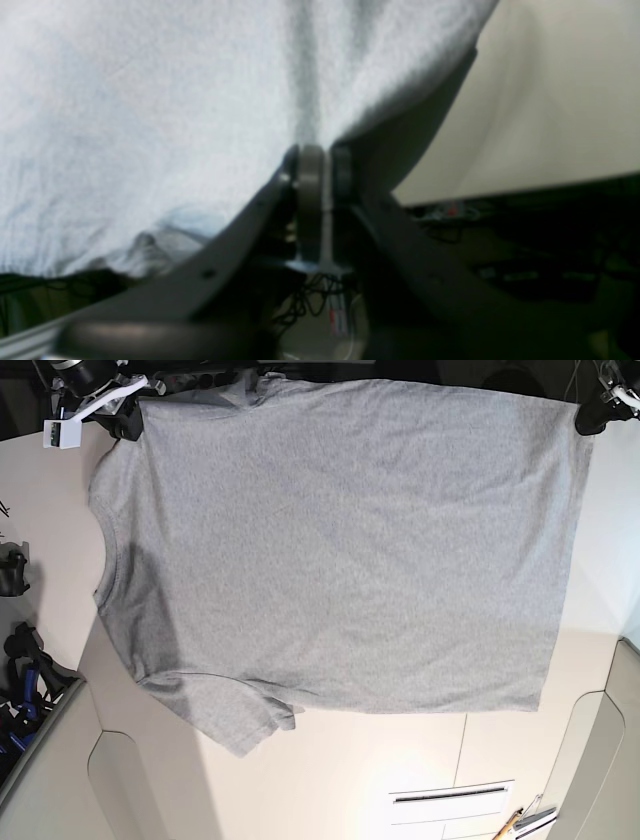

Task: Fold the T-shirt properly
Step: 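Lift the shirt by both corners and drag it toward the robot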

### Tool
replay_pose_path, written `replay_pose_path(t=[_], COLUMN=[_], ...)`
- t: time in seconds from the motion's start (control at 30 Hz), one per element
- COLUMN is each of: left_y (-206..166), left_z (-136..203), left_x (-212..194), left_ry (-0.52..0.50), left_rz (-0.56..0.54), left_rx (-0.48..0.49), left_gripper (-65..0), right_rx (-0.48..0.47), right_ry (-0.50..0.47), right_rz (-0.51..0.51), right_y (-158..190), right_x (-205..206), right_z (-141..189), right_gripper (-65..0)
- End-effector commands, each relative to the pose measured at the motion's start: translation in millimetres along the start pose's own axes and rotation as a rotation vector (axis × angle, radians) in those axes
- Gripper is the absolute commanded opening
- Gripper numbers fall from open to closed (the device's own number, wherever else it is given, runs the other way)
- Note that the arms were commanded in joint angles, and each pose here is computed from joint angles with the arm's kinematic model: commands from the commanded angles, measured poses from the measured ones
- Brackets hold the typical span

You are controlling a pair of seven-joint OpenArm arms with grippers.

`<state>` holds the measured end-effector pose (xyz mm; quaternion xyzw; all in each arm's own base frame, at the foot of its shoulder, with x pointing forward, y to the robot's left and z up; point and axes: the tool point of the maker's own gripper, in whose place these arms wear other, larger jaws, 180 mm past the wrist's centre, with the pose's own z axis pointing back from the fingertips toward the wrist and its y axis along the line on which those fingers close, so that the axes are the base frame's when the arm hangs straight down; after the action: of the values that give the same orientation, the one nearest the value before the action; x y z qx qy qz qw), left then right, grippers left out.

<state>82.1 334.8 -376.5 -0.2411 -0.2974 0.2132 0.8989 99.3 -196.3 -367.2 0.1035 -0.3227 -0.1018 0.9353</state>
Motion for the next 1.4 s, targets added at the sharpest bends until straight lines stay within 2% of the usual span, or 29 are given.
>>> replay_pose_path(t=[0.0,0.17,0.4,0.6,0.8,1.2,1.37], left_y=[-4,-6,-29,-50,-60,-66,-64], left_z=[5,2,-20,-45,-63,-64,-67], left_x=[7,13,60,89,105,133,138], left_ry=[-0.014,-0.029,-0.149,-0.205,-0.234,-0.329,-0.331], left_rz=[-0.013,-0.019,-0.065,-0.140,-0.217,-0.277,-0.318], left_rx=[-0.014,-0.024,-0.103,-0.143,-0.137,-0.118,-0.087], left_gripper=[-65.0,-65.0,-65.0,-65.0,-65.0,-65.0,-65.0], right_rx=[0.005,0.015,0.032,0.020,0.010,0.015,0.019], right_ry=[-0.026,-0.064,-0.198,-0.185,-0.183,-0.270,-0.294], right_rz=[0.015,0.021,0.056,0.050,0.007,0.033,0.029], right_y=[2,5,11,-8,-23,-17,-16], right_x=[8,21,73,83,94,134,147], right_z=[5,-1,-22,-54,-82,-89,-93], right_gripper=[-65.0,-65.0,-65.0,-65.0,-65.0,-65.0,-65.0])
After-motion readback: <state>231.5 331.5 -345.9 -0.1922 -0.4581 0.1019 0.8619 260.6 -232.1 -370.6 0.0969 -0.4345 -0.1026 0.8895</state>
